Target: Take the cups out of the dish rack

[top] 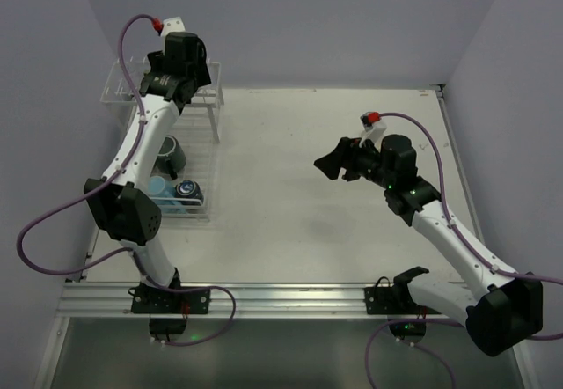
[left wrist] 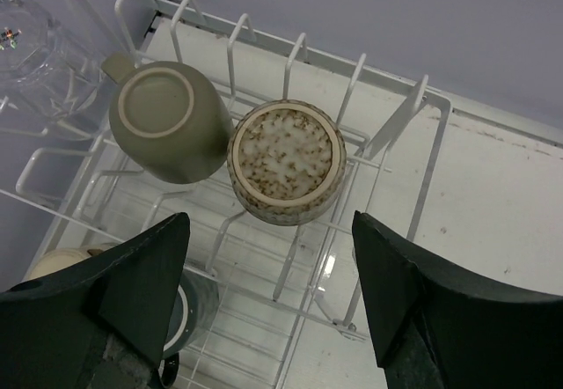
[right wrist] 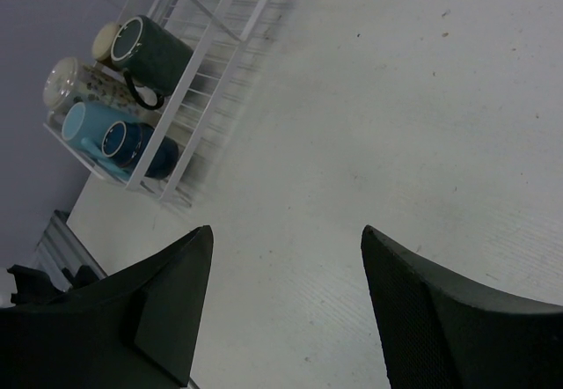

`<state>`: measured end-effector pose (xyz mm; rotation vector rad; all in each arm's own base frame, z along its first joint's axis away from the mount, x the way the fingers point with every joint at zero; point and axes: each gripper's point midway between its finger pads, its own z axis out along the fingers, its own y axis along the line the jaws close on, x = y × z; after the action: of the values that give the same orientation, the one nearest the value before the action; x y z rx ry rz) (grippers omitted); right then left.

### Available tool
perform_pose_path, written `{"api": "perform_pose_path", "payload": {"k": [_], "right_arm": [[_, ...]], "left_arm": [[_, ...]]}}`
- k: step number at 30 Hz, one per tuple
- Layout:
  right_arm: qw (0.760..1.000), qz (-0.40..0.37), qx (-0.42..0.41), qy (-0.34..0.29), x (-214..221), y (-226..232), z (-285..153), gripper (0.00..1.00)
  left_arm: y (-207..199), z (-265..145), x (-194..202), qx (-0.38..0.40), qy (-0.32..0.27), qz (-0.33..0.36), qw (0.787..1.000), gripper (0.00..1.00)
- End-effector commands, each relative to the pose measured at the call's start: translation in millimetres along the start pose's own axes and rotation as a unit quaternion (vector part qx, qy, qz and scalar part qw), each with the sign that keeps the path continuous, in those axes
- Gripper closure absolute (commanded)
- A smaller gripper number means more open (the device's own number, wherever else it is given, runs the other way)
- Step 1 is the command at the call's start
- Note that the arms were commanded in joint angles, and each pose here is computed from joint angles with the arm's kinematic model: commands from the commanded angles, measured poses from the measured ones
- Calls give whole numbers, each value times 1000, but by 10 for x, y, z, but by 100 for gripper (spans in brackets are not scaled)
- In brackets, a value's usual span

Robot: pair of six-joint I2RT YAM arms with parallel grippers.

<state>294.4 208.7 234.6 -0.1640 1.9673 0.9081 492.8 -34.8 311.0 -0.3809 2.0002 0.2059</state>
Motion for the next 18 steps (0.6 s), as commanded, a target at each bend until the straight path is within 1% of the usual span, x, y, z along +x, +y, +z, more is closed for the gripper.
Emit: {"api": "perform_pose_path", "payload": {"k": [1, 7, 14, 18], "right_arm": [[1000, -3, -14, -10, -53, 55, 38, 29], [1000, -5, -13, -7, -40, 46, 54, 29], [1000, -2, -9, 3, 12, 11, 101, 29], [1000, -2, -9, 5, 27, 15, 115, 29]], "left_arm": [[60, 38, -191, -16, -20, -13, 1000, 22], [43, 227, -74, -19, 1, -2, 1000, 21], [136, 350, -53, -41, -1, 5, 999, 21], [108, 440, 9, -37, 7, 9, 999, 21]]}}
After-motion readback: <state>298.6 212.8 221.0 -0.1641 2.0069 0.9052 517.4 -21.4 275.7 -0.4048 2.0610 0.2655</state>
